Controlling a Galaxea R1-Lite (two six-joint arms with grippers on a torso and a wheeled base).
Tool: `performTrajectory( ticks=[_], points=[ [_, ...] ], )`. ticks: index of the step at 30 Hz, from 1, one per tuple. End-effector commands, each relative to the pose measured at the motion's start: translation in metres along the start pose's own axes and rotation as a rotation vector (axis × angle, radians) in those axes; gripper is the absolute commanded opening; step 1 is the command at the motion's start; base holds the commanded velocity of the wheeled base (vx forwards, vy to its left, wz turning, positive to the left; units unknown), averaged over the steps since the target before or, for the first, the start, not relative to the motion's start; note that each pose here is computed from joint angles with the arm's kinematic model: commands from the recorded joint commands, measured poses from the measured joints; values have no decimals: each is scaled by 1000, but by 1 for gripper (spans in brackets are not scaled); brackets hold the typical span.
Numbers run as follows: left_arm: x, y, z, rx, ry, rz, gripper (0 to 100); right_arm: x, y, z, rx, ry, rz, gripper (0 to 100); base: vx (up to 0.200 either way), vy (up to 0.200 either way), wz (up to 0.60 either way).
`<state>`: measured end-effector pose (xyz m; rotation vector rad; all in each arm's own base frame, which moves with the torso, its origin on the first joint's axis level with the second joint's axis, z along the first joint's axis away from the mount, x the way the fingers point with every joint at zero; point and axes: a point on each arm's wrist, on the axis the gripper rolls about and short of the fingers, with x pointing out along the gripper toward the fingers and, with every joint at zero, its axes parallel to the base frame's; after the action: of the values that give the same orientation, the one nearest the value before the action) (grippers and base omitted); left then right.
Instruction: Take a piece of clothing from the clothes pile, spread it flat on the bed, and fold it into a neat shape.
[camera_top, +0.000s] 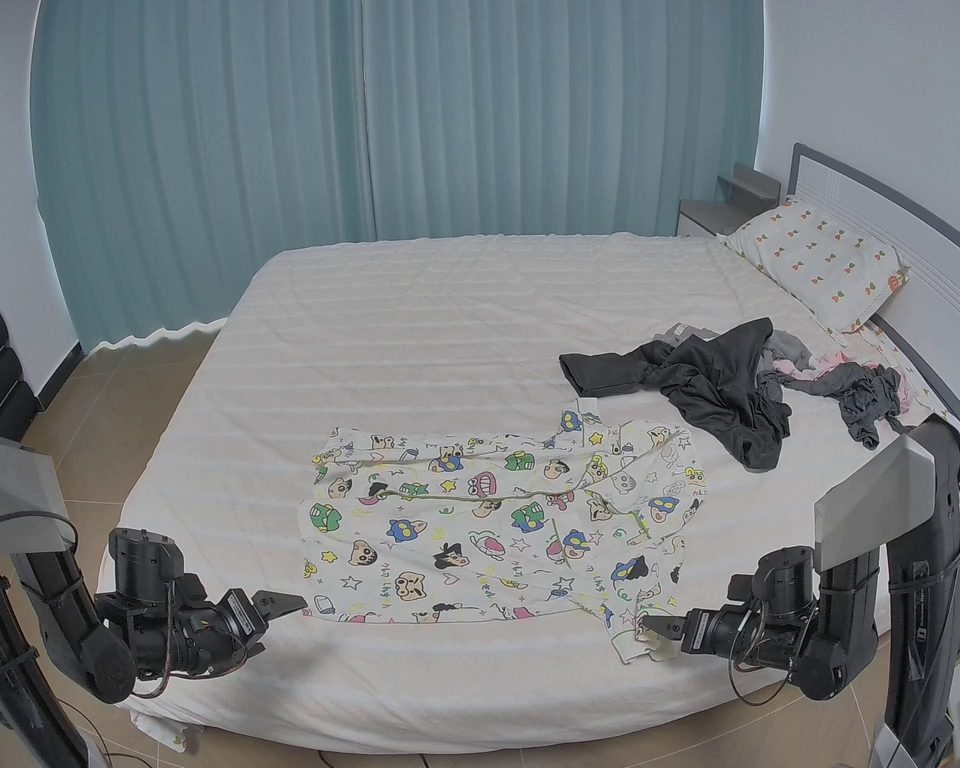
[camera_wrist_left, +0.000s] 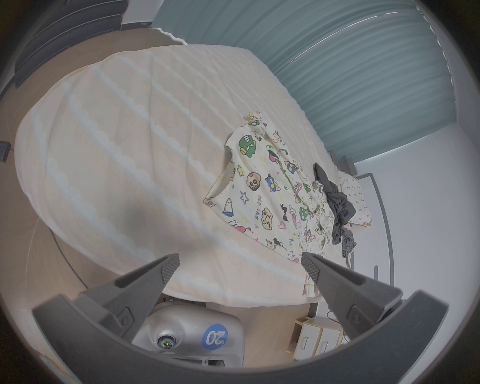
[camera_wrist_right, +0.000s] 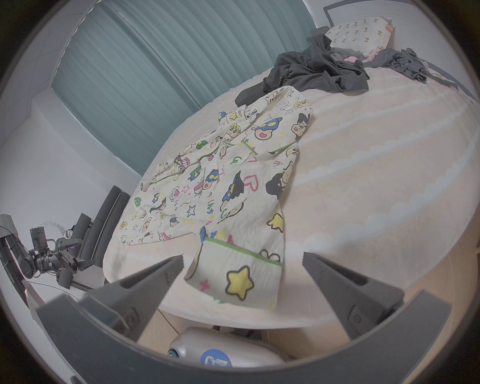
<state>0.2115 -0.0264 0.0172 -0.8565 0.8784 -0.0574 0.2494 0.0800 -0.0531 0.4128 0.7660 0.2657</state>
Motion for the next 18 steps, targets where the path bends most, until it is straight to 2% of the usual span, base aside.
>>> performTrajectory(
  ticks=[1, 12, 18],
  points=[
    [3, 3, -3, -4, 13, 12, 100, 7, -3, -3, -1, 4, -1, 0, 0, 0, 0],
    [4, 5, -3, -1, 9, 10, 100, 2, -3, -3, 4, 5, -9, 0, 0, 0, 0],
    [6, 5, -5, 2, 16, 18, 100, -25, -8, 0, 23, 5, -49, 0, 0, 0, 0]
  ],
)
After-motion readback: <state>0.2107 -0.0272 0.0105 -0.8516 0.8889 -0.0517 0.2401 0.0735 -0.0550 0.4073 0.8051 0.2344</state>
